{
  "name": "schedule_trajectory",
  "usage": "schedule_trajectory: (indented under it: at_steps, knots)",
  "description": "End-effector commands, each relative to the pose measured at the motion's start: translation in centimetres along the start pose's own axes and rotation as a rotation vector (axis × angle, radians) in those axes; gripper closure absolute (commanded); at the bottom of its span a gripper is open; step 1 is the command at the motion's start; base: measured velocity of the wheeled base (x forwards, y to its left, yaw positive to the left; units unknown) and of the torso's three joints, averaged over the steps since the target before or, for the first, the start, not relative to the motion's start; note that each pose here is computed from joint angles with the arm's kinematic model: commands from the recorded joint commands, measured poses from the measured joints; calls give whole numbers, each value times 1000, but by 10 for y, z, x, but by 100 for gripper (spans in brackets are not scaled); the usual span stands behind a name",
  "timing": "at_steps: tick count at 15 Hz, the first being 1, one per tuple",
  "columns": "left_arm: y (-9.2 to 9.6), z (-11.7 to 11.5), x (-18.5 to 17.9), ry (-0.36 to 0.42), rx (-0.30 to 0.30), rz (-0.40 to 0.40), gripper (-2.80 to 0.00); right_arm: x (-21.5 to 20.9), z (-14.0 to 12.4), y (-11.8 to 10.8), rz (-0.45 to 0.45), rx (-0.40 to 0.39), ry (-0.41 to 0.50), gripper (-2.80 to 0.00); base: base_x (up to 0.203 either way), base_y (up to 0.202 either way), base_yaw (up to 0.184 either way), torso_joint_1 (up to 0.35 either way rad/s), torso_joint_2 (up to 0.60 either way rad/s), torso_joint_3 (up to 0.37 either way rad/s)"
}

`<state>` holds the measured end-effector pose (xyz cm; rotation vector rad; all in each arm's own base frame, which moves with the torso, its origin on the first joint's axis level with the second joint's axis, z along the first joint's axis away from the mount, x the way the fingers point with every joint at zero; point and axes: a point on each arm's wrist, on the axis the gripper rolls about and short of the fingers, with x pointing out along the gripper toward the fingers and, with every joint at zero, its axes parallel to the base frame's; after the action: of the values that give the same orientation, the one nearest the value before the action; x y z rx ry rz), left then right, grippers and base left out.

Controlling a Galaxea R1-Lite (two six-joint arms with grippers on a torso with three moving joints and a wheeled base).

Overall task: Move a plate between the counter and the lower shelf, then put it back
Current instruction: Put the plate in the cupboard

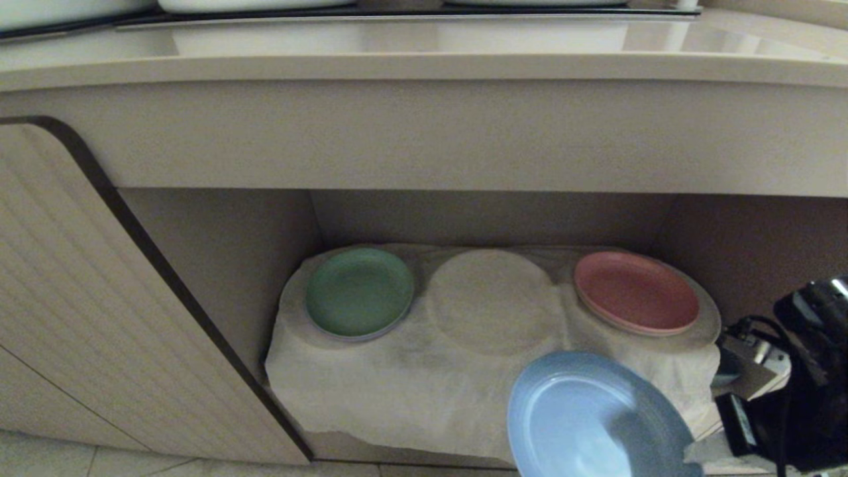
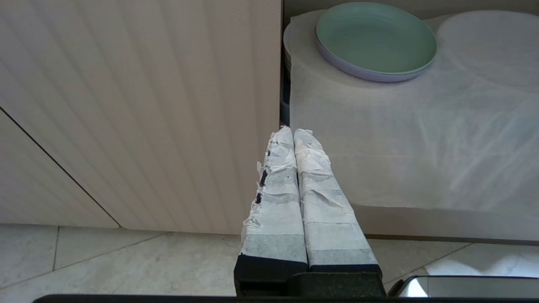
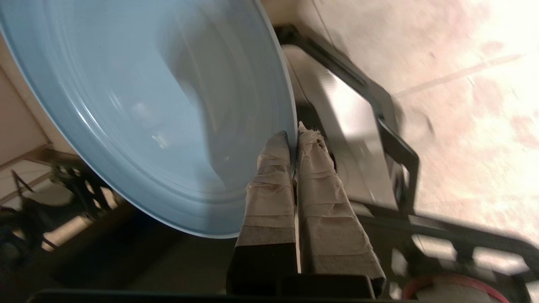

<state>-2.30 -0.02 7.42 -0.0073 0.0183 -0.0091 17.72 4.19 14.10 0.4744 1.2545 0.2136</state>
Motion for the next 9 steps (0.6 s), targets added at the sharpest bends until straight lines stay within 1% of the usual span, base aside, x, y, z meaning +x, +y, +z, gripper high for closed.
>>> schedule_trajectory:
  at_steps: [1,3,9]
  knots:
    - [0,0,0,0,0,0,0,18,13,8,6,17,24,0,0,0,0,0,0,0]
    - [0,0,0,0,-1,0,0,26,25,16,21,25,13,0,0,0,0,0,0,0]
    - [0,0,0,0,0,0,0,46,61,32,28,30,1,0,0,0,0,0,0,0]
